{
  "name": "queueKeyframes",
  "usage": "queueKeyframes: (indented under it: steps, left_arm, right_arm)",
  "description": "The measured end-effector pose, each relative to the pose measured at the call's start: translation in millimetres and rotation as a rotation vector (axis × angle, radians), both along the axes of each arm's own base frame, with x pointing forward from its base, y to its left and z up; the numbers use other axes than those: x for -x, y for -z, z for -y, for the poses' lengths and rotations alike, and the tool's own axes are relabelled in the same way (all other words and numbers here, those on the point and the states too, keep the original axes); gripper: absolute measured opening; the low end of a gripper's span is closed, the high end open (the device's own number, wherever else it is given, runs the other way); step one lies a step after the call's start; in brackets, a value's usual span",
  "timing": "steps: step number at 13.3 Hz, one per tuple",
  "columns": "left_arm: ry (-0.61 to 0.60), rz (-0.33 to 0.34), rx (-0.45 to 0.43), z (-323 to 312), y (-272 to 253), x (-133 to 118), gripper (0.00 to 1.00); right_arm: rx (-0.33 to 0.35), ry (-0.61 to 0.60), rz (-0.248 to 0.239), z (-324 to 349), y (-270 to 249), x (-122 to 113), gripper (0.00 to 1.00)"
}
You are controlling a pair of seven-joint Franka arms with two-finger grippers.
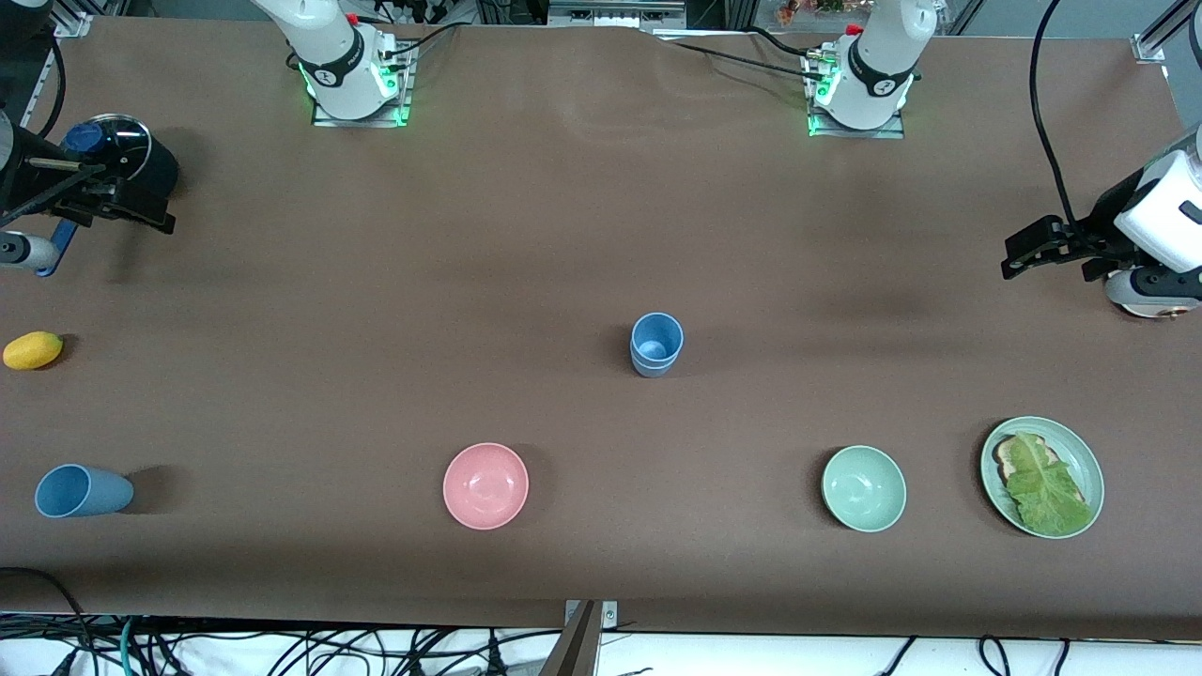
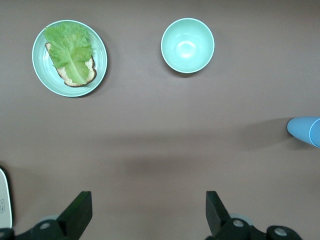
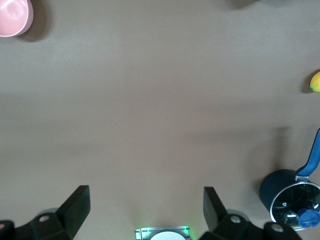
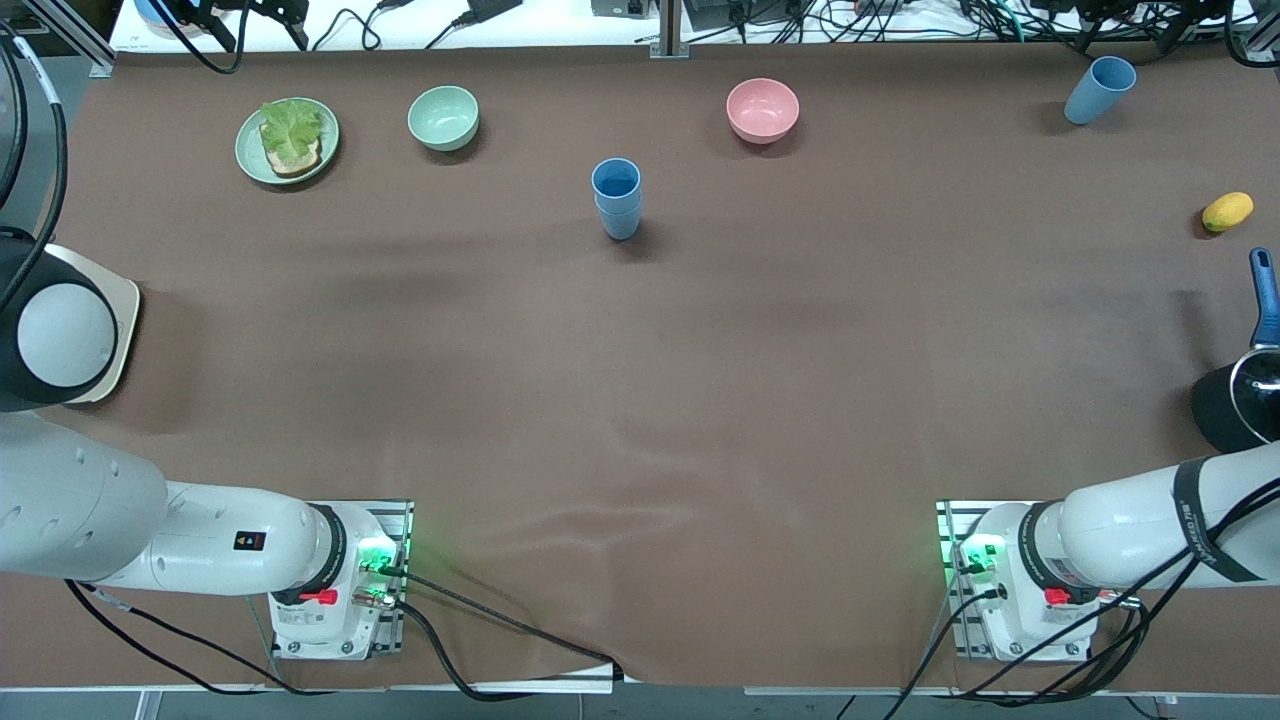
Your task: Stack blue cups with both arms
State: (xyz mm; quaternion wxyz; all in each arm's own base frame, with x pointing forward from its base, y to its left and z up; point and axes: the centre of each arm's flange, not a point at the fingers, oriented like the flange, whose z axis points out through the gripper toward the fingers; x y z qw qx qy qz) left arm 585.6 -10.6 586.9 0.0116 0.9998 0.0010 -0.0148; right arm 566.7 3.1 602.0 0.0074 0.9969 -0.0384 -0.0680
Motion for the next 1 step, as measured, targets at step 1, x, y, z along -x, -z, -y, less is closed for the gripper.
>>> queueKeyframes:
  steps: [1]
  left_arm:
    - [0.000, 0.000, 0.000, 0.0, 0.0, 0.0, 1.00]
  right_arm:
    - [0.000, 0.000, 0.000, 0.2, 0.0, 0.0, 1.00]
